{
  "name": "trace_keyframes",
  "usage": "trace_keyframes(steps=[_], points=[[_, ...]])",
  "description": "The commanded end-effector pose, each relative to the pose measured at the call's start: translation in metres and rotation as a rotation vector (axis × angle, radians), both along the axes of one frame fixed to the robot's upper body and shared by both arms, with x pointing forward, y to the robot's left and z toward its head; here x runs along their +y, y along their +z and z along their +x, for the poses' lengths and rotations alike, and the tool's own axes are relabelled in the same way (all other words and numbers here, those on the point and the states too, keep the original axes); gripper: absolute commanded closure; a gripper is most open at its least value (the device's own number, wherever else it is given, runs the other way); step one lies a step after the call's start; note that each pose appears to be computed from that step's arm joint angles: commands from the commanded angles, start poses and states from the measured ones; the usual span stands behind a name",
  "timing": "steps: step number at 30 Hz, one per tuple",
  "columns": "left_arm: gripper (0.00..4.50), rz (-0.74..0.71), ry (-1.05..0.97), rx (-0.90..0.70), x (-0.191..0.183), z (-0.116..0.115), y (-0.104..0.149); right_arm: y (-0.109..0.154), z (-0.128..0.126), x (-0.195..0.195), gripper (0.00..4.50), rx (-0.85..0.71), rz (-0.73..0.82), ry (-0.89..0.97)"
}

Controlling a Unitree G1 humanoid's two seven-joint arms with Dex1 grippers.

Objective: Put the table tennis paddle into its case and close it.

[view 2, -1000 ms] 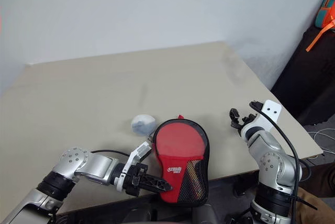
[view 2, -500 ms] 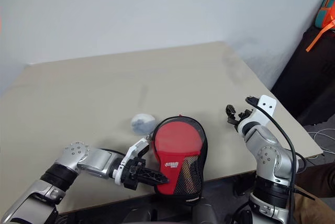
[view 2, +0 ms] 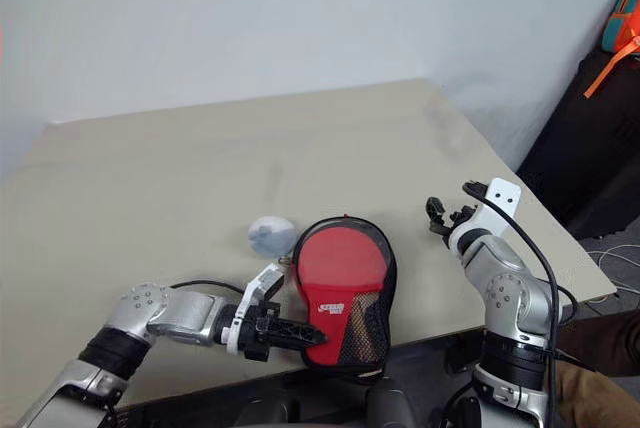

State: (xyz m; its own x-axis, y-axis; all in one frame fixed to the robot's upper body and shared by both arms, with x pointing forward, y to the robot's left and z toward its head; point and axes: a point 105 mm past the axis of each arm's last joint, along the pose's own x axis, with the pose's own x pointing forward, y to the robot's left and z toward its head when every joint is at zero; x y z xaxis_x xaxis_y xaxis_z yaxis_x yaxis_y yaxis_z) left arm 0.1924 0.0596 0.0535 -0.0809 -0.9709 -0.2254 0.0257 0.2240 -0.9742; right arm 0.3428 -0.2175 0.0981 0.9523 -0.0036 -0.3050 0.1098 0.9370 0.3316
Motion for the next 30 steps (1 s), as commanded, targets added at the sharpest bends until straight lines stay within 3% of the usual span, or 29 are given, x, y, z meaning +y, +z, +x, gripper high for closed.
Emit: trace_keyframes(steps=[1, 14, 19, 23, 30], points=[[4.42, 0.016, 0.007, -0.055, 0.000, 0.001, 0.007, 0.017, 0.004, -0.001, 0.00, -0.066, -0.026, -0.001], [4.42, 0.007, 0.071, -0.167, 0.001, 0.016, 0.026, 0.017, 0.009, 0.004, 0.00, -0.076, -0.026, 0.015], [3.07, 0.023, 0.080, -0.168, 0.002, 0.018, 0.024, 0.018, 0.010, 0.006, 0.00, -0.081, -0.029, 0.019], [1.64, 0.040, 0.083, -0.140, 0.004, 0.020, 0.019, 0.019, 0.010, 0.005, 0.00, -0.082, -0.031, 0.021], [1.64, 0.057, 0.085, -0.096, 0.015, 0.021, 0.013, 0.018, 0.009, 0.006, 0.00, -0.078, -0.033, 0.028]])
